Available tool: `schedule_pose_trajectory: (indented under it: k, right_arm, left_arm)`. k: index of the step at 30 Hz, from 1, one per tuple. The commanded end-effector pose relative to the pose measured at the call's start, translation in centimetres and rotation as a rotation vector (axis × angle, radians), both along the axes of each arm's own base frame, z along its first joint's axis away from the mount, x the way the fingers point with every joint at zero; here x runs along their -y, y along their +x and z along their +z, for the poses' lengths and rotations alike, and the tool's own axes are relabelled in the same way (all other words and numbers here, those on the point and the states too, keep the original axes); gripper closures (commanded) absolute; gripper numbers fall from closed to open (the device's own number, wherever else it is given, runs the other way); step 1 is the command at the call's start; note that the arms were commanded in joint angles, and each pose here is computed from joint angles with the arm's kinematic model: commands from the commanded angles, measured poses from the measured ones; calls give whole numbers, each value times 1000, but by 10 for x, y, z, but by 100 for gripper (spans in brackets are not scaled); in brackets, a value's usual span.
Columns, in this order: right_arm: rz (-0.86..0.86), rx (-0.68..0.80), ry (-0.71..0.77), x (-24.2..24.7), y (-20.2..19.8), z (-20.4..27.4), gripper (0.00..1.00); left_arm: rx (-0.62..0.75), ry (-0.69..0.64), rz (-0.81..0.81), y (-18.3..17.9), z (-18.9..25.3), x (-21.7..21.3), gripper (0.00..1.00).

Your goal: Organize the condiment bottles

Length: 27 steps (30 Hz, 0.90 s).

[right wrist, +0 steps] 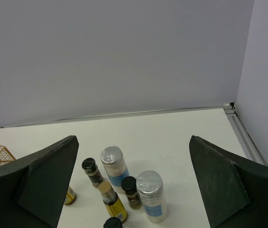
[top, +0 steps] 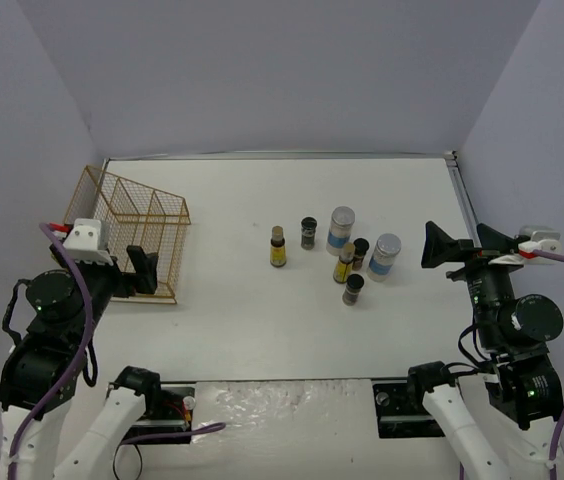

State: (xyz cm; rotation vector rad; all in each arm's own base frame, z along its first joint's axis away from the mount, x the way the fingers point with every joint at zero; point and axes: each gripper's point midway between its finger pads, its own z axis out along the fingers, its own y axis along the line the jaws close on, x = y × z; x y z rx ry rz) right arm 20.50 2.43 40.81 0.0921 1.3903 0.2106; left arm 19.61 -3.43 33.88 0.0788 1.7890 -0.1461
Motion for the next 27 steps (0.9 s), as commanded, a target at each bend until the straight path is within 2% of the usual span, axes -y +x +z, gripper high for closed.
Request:
schedule_pose_trajectory:
  k: [1,8,14,27]
  right_arm:
    - [25,54,27,-6,4,14,0]
    - [38,37,39,-9,6,9,0]
    - [45,9,48,-11,9,1,0]
    - [54,-9,41,-13,9,-8,0]
  left_arm:
    - [-3,-65,-103,16,13,26,3]
    - [-98,-78,-176,52,-8,50,3]
    - [-178,-214,-244,95,-28,92,3]
    - [-185,-75,-251,164,-76,207,3]
